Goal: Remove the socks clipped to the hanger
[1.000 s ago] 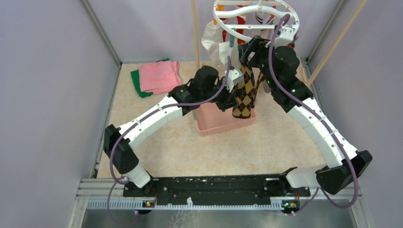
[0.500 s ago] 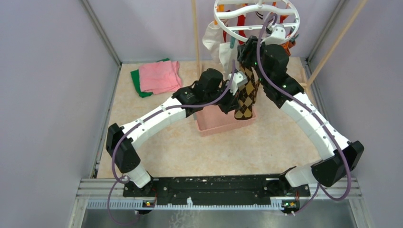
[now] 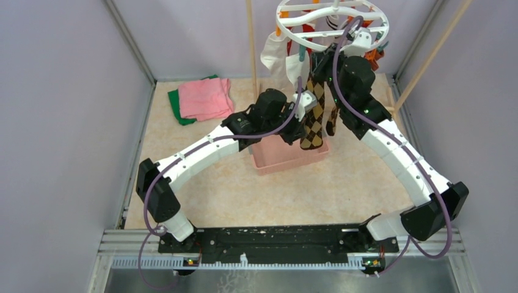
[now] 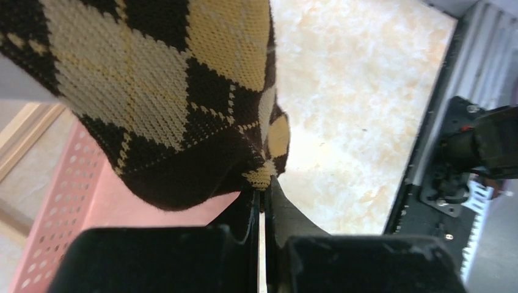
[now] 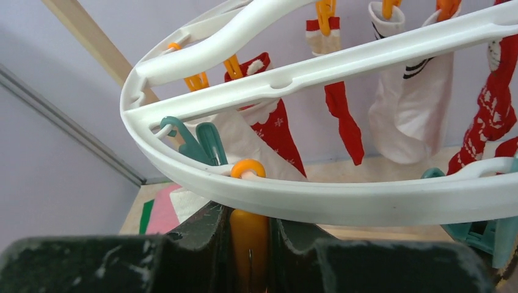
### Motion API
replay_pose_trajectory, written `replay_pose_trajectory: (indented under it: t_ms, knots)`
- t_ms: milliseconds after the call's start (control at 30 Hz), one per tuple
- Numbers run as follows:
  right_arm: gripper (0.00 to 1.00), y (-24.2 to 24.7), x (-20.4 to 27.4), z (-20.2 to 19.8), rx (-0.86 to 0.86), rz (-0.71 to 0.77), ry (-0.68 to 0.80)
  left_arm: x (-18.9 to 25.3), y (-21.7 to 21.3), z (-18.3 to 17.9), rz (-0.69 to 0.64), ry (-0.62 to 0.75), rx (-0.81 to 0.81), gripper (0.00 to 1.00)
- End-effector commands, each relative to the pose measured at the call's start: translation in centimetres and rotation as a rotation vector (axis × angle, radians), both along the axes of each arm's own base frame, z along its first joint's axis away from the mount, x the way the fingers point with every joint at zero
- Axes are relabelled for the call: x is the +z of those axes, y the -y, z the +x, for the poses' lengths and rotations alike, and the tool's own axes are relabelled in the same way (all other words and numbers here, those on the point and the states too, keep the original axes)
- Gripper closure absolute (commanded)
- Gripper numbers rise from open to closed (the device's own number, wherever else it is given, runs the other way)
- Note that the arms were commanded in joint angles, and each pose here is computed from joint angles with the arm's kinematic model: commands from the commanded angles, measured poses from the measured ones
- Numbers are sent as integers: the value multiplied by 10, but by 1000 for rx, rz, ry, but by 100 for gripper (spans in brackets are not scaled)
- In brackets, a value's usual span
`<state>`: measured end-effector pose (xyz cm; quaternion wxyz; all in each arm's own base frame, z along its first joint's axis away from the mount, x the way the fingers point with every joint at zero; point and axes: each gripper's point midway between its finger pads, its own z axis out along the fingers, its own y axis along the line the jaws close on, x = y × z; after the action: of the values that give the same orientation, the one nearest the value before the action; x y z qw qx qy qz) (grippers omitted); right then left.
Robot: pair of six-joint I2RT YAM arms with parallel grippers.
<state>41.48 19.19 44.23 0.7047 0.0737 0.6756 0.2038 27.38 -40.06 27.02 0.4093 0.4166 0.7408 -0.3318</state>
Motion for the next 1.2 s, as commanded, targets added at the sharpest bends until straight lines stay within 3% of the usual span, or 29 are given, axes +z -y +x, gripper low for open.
replay_pose_trajectory:
  t_ms: [0, 133, 367, 667, 833, 867, 967, 1167]
  knots:
    - [100, 7, 45, -20, 47, 90, 114, 1, -17, 14, 43, 97, 86, 100]
    - [100, 16, 41, -24, 75, 131, 102, -14, -48, 35, 138, 152, 214, 100]
    - [100, 16, 32, -28, 140, 157, 80, -32, -85, 61, 183, 128, 307, 100]
    - [100, 5, 26, -36, 290, 219, 60, -53, -71, 61, 180, 84, 262, 100]
    - [100, 6, 24, -39, 311, 238, 51, -35, -61, 61, 126, 102, 228, 100]
    - [95, 7, 21, -38, 303, 240, 39, -31, -60, 60, 113, 107, 223, 100]
    - [68, 11, 15, -37, 278, 243, 19, -18, -56, 58, 75, 123, 208, 100]
    - [34, 20, 12, -41, 236, 253, 12, -16, -55, 55, 65, 124, 196, 100]
